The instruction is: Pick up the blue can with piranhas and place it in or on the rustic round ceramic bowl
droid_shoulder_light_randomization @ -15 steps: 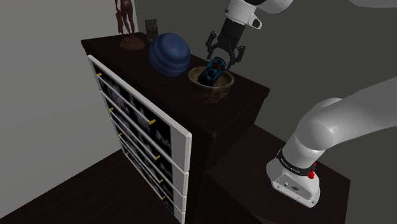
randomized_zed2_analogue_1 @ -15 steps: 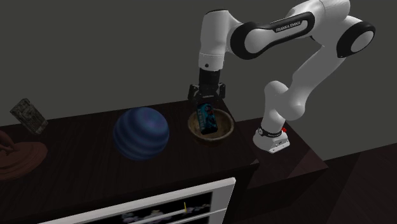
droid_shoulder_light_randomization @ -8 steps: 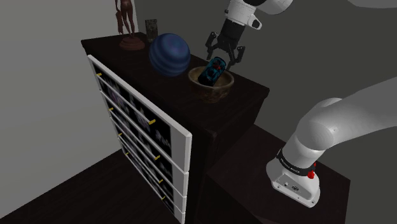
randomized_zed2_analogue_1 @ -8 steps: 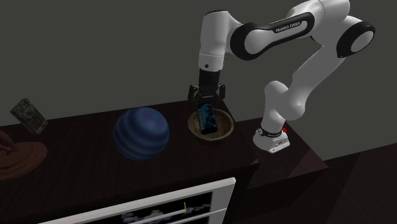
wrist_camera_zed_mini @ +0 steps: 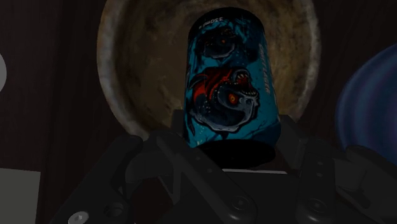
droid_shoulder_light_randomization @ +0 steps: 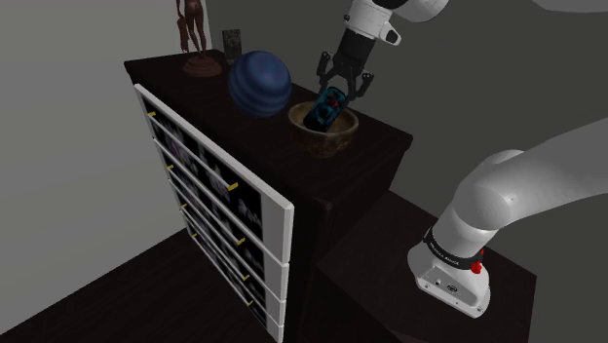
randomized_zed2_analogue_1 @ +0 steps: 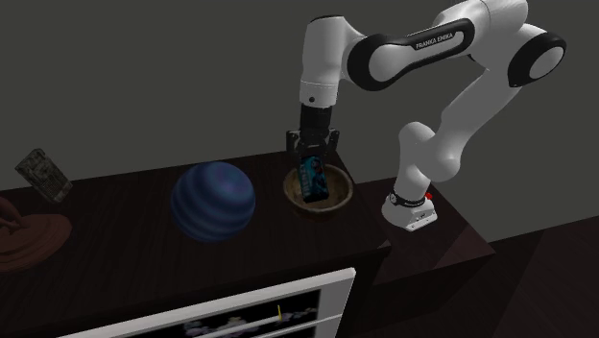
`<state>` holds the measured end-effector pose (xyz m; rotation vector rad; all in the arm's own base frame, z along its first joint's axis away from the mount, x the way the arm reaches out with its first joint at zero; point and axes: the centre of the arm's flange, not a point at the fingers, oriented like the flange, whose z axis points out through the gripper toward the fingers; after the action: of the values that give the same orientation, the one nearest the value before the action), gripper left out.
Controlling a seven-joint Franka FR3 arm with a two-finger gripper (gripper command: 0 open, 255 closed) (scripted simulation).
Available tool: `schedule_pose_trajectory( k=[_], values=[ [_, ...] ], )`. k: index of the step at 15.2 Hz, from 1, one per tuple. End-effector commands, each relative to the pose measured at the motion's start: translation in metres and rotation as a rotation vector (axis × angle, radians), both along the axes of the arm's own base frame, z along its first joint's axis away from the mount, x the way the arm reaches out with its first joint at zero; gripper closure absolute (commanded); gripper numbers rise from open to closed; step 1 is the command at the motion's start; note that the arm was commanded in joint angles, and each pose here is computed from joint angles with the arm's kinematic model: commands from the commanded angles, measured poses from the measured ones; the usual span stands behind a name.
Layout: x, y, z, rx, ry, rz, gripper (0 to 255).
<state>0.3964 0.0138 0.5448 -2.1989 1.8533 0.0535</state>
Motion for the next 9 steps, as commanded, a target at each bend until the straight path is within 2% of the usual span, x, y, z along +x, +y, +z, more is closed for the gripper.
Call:
schedule_pose_trajectory(
  k=[1,9],
  values=[
    [0.000,0.000,0.000,0.000,0.001,0.001,255],
    [0.000,0.000,0.037,0.000,0.001,0.001,255]
  ],
)
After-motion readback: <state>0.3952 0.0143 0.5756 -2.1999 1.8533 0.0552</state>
